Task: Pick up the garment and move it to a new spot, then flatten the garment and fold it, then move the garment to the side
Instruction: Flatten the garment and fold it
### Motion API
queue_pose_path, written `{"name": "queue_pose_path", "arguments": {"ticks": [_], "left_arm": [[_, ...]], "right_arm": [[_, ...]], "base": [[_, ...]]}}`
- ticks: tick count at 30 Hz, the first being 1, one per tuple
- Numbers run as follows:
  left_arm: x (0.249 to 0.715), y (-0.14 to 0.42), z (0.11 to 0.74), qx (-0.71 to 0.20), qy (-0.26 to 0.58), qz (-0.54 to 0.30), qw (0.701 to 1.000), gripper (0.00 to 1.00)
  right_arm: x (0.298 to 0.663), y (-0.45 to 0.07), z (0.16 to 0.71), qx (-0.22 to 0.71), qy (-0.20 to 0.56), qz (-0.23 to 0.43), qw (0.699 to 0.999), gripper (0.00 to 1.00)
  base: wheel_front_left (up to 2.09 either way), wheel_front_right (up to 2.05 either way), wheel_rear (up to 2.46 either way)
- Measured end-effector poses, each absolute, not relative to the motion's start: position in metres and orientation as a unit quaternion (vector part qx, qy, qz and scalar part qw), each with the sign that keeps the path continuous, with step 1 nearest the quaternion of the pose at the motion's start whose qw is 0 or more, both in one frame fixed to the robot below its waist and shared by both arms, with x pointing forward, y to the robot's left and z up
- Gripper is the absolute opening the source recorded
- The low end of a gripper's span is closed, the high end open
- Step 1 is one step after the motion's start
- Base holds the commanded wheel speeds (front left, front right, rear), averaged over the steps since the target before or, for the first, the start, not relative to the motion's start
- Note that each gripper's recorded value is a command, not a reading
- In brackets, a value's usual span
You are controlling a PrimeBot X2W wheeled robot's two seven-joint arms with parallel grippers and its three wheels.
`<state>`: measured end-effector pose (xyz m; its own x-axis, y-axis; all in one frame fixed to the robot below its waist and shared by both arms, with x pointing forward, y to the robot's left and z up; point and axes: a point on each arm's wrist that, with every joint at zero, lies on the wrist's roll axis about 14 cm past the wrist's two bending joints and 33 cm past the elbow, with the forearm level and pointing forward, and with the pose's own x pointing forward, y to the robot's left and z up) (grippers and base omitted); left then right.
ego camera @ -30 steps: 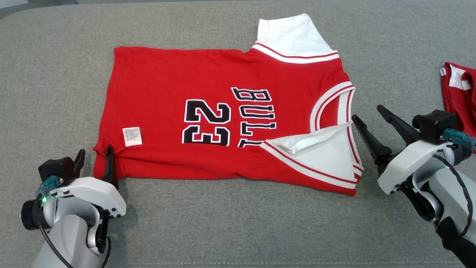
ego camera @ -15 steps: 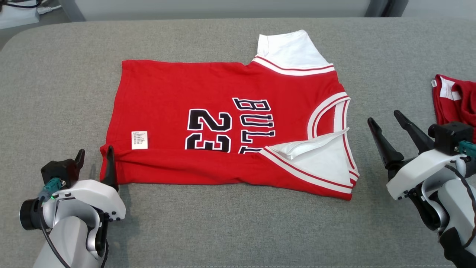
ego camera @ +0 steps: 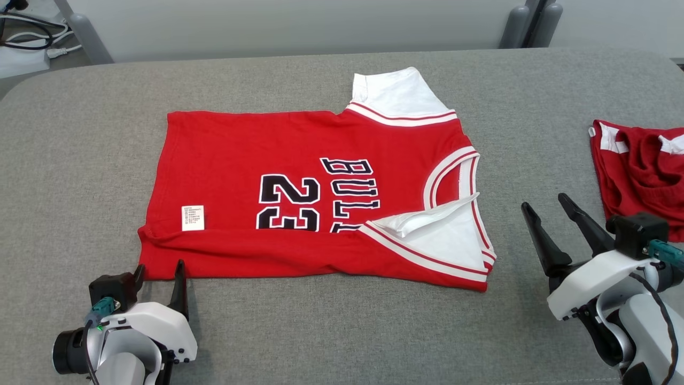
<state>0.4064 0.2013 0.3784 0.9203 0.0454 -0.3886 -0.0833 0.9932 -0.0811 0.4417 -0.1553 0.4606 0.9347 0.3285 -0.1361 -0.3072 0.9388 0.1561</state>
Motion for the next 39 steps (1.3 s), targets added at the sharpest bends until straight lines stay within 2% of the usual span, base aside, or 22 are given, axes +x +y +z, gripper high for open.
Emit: {"name": "queue_pose_path", "arguments": {"ticks": [20,28,39], "left_arm": [[0.399,0.194,0.371,-0.048,0.208,0.016,0.977,1.0],[0.396,0.202,0.369,-0.064,0.207,0.035,0.976,1.0],[0.396,0.203,0.369,-0.101,0.201,0.05,0.973,1.0]], "right_arm": [[0.43,-0.155,0.462,0.071,0.079,0.161,0.981,1.0],[0.427,-0.154,0.46,0.072,0.082,0.164,0.98,1.0],[0.381,-0.127,0.423,0.134,0.145,0.189,0.962,1.0]], "base": [[0.0,0.0,0.0],[0.0,0.0,0.0],[0.0,0.0,0.0]]}}
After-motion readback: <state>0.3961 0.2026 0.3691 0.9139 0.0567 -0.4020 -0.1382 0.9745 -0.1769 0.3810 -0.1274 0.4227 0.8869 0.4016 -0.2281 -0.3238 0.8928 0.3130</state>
